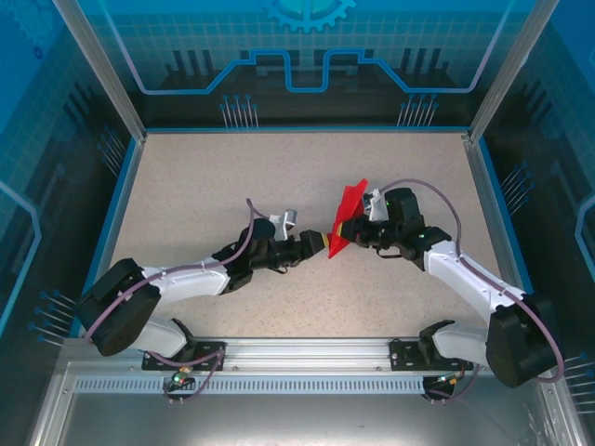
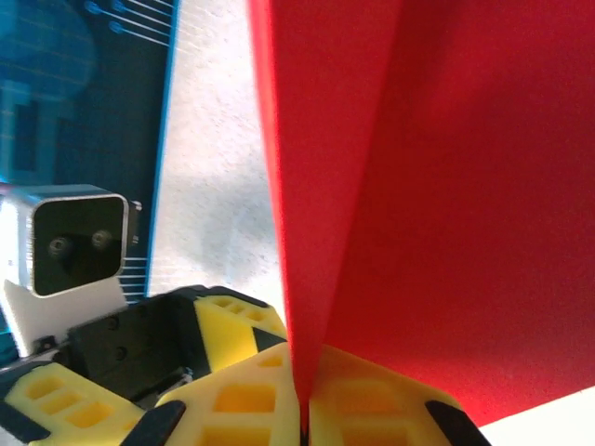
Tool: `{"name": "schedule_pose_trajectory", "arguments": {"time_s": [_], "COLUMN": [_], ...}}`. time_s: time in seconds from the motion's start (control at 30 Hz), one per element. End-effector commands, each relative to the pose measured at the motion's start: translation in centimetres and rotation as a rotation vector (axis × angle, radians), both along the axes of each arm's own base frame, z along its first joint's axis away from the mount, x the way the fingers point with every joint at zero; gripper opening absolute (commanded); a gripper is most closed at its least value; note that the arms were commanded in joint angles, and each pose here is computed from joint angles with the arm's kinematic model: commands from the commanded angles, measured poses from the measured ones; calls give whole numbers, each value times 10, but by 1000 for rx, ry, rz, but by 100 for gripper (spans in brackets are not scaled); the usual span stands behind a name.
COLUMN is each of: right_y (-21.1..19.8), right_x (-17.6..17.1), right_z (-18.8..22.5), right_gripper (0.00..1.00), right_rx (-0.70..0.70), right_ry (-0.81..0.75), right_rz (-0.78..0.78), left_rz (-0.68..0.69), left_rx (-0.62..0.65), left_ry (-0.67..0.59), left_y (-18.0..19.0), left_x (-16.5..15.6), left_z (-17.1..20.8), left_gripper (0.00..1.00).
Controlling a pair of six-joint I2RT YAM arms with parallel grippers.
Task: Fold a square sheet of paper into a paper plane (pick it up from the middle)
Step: Turn over the paper at the center of the table.
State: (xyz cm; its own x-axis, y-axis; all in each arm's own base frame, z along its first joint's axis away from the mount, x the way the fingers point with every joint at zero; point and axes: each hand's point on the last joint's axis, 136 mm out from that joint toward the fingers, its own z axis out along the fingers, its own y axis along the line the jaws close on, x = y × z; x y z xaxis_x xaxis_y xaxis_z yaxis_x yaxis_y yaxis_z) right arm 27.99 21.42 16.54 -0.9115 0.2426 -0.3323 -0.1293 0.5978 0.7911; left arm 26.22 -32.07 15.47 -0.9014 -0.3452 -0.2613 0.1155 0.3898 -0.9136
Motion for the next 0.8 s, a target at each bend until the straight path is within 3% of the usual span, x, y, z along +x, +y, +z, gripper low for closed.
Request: {"name": "schedule_pose_trajectory", "arguments": {"time_s": [0.0,0.23,0.4,0.77], "right_y": [5,5,6,5], "right_x": [3,4,4,2], "right_z": [27,39,45,43], "right_gripper": [7,5,3,3], "right_rx": [144,211,240,237], "right_ry": [-32,-41,-43,-40], "right_rz": [15,18,21,28], "left_rz": [14,-46,-78,-120], "left_rx": [-114,-179,-184,-122], "left_ry": [-42,-77,-81,-88], "left_y": [-6,-20,-26,-32], "left_x": [5,6,6,6], "left_z": [31,57,60,55], "left_gripper": [71,71,65,42]}}
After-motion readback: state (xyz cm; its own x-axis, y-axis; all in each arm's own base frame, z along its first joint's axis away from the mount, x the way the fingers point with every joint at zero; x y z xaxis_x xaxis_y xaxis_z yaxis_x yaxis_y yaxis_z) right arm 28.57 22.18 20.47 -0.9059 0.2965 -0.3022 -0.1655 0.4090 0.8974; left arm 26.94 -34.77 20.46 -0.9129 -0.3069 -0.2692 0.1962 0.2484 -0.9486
